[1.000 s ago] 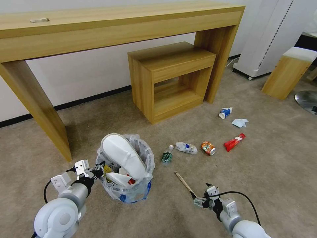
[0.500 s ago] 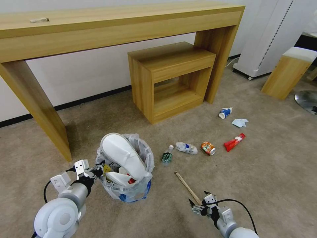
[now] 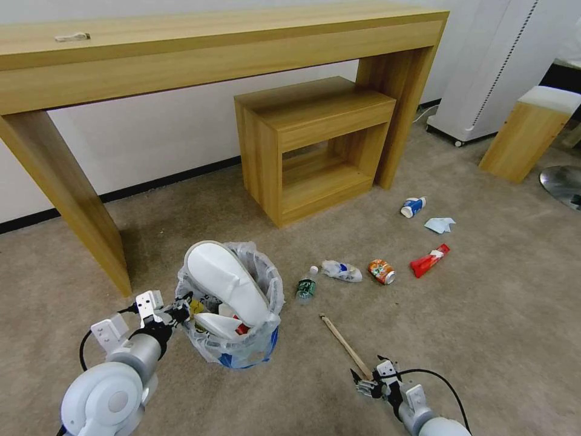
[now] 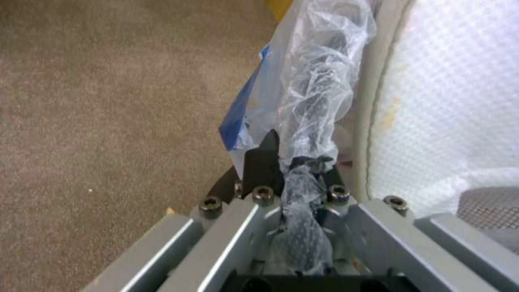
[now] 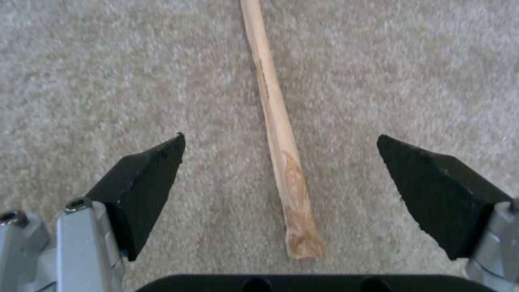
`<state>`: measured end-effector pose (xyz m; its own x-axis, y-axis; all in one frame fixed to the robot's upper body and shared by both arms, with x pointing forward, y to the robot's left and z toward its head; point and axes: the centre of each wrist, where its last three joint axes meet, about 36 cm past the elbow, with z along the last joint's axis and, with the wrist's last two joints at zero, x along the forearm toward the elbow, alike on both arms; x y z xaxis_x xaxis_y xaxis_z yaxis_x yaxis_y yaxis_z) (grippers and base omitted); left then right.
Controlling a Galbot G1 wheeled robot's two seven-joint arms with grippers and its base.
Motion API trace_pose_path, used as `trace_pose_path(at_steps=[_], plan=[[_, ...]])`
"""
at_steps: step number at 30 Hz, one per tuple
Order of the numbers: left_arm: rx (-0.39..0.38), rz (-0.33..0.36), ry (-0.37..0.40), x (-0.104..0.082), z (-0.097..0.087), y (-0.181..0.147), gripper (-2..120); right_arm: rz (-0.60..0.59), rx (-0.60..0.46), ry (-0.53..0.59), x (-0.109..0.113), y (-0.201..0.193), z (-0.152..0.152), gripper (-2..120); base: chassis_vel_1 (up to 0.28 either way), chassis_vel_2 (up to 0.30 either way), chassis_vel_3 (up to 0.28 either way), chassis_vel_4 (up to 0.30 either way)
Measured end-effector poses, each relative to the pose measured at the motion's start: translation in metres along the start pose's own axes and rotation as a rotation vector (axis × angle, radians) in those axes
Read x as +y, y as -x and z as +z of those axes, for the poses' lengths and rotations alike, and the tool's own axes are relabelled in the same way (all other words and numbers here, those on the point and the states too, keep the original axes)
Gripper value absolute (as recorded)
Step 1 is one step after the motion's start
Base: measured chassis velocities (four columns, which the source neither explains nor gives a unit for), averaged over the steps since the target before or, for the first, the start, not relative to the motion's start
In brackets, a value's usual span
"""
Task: Pick up the trash bin and place the garbage on the floor into it.
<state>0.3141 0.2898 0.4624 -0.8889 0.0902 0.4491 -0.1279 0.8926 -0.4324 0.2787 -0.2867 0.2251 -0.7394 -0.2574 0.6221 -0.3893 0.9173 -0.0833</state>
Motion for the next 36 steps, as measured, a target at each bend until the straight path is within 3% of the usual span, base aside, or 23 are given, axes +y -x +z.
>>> trace_pose_path(at_steps=[16, 36], plan=[[-0.003, -0.003, -0.001, 0.001, -0.001, -0.002, 1, 0.013, 0.012, 0.001, 0.0, 0.021, 0.015, 88, 0.0, 0.0, 0.0, 0.0], [-0.022, 0.003, -0.003, -0.001, -0.007, -0.007, 1, -0.009, 0.024, -0.003, 0.016, 0.03, 0.03, 88, 0.0, 0.0, 0.0, 0.0]])
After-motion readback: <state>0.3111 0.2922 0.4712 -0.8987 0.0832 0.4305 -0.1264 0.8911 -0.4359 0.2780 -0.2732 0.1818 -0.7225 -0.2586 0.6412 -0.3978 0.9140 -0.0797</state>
